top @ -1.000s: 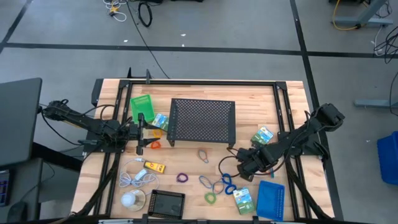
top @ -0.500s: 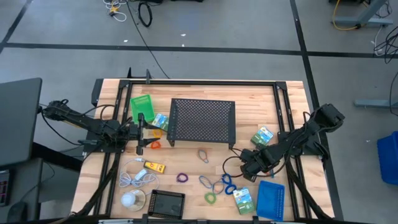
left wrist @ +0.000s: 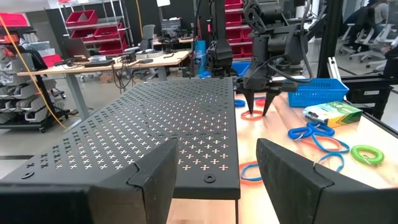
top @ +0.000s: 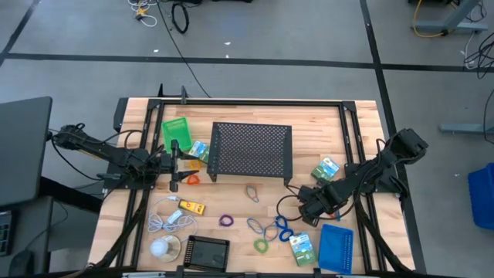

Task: Pick & Place Office Desk Supplies
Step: Put the orange rubber band into the blue bin

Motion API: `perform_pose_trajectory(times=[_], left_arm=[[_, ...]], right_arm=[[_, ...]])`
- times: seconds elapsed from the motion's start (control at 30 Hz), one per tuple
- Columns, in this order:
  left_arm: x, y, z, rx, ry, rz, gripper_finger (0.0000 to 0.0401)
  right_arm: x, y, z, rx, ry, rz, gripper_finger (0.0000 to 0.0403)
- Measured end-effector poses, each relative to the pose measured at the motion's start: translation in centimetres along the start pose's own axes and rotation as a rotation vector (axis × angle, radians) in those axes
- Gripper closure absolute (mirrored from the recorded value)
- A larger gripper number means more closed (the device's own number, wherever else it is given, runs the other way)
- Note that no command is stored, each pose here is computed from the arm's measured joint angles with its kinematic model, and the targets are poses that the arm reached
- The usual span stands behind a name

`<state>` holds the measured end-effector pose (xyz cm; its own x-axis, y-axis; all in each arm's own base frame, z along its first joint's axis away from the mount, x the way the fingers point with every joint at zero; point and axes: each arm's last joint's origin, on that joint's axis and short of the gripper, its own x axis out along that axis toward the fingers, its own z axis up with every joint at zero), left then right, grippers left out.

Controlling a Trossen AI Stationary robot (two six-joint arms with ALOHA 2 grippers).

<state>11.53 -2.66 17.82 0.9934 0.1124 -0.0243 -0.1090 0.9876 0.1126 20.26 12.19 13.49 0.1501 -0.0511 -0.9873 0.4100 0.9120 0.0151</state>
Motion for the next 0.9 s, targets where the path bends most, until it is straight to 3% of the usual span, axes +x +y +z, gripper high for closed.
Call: perform_pose_trajectory(times=[0.33, 0.57, 0.9], left_arm=[[0.0, 0.0, 0.0, 0.000, 0.000, 0.000, 0.0178], [0.0, 0.0, 0.0, 0.000, 0.000, 0.000, 0.0178], [0.0, 0.0, 0.0, 0.000, 0.001, 0.000, 0.0178]], right_arm=[[0.0, 0.6, 0.4, 0.039, -0.034, 0.058, 0.0390], [0.0, 1.0, 0.3, 0.043, -0.035, 0.097, 0.0399], [-0.5, 3.1, 0.0, -0.006, -0.117, 0.247, 0.0401]])
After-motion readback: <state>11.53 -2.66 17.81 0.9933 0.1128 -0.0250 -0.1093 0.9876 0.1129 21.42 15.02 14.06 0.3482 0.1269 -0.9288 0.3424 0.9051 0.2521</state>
